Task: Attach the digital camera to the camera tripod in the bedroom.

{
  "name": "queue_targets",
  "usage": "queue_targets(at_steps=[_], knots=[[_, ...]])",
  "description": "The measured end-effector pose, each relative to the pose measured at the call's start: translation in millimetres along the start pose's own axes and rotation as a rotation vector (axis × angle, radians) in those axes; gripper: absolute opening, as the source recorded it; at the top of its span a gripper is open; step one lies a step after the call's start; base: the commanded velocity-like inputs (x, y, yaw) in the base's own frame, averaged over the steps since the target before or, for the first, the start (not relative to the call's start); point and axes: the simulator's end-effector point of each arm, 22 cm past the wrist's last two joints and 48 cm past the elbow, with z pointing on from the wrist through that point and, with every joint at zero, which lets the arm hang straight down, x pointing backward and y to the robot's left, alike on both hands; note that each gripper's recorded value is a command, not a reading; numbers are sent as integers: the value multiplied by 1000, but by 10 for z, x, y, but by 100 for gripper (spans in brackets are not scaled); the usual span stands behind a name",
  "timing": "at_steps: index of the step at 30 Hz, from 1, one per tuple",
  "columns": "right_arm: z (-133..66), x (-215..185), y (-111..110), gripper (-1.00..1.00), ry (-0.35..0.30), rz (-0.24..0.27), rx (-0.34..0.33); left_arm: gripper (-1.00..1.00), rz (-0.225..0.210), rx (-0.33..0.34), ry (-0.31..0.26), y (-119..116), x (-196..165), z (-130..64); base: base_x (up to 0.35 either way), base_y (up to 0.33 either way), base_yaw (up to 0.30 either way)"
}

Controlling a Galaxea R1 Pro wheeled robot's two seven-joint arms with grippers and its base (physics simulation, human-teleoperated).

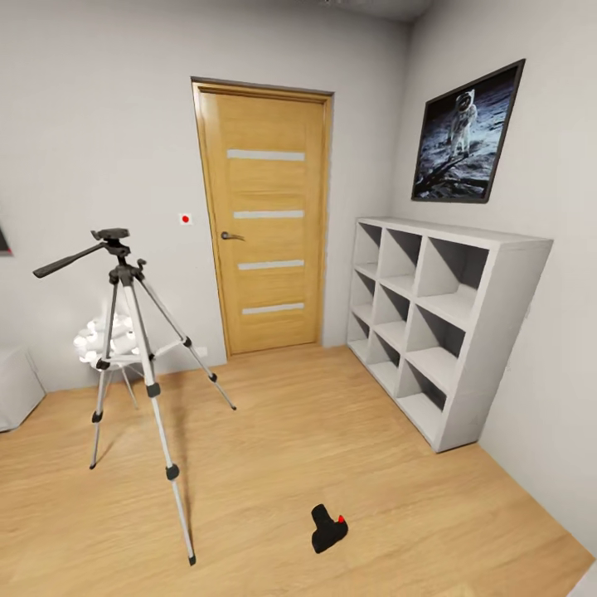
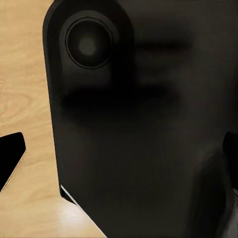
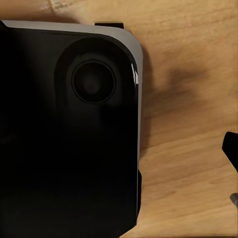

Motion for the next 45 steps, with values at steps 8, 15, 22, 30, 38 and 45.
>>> queue_targets(at_steps=[8,15,22,30,38,45], knots=[[1,-18,0,100,-5,0,0,100,1,34,-1,-252,-8,-4,0,0,-207],[2,-24,0,100,-5,0,0,100,4,2,5,0,1,1,170,-87,-17],[-1,-22,0,100,-6,0,0,100,4,-2,3,26,-1,-1,307,-153,0],[-1,-23,-3,100,-7,0,1,100,5,-37,5,296,2,-7,319,-95,0],[0,-22,-3,100,-6,1,1,100,5,-52,9,414,12,-12,319,-110,50],[0,-26,-3,100,-7,1,1,100,5,-53,10,421,19,-13,283,-212,255]])
